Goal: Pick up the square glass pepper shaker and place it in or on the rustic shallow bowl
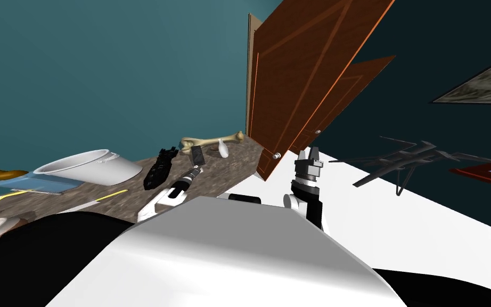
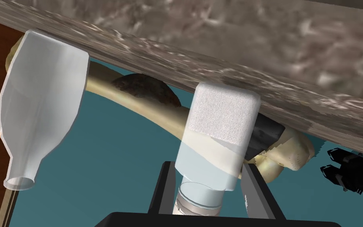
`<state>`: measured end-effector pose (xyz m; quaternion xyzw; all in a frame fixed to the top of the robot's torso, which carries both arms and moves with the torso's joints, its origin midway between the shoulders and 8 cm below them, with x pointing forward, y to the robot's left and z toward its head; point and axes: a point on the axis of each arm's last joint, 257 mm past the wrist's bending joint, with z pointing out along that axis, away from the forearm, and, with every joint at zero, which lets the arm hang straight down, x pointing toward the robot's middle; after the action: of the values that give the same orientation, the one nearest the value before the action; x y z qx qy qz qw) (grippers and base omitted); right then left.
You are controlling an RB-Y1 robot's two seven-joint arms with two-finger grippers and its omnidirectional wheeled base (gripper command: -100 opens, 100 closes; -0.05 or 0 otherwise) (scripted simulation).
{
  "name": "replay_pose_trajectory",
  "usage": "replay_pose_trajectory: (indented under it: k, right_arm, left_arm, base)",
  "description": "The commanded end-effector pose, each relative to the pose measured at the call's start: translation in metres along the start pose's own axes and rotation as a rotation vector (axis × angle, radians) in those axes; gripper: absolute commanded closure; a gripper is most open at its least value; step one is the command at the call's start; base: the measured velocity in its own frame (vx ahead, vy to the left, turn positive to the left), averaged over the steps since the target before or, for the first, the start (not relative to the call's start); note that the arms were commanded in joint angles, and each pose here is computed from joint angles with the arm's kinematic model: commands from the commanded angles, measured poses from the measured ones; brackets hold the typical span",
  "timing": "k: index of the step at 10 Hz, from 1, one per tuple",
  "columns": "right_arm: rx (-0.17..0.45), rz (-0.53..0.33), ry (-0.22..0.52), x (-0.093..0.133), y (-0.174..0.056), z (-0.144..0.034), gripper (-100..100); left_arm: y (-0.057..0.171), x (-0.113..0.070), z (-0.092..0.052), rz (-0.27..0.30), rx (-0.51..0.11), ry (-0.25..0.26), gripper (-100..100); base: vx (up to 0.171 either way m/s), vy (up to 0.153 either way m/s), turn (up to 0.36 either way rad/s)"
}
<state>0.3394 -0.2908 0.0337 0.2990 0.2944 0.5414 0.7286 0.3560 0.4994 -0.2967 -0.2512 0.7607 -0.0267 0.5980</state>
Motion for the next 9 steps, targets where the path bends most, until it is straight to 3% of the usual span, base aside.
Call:
replay_pose_trajectory:
  k: [1,5,9]
  right_arm:
    - [0.0,0.0,0.0,0.0,0.0,0.0,0]
    - [0.0,0.0,0.0,0.0,0.0,0.0,0]
    - [0.0,-0.001,0.0,0.0,0.0,0.0,0]
  left_arm:
    - [-0.001,-0.006,0.005,-0.034,-0.01,-0.006,100]
    - [0.024,-0.049,0.011,-0.056,-0.077,-0.036,100]
    - [0.06,-0.088,0.013,-0.064,-0.162,-0.061,100]
  base:
    - [-0.211,-0.067,-0.105]
    - [-0.109,-0.006,-0.158]
    - [0.024,0.041,-0.189]
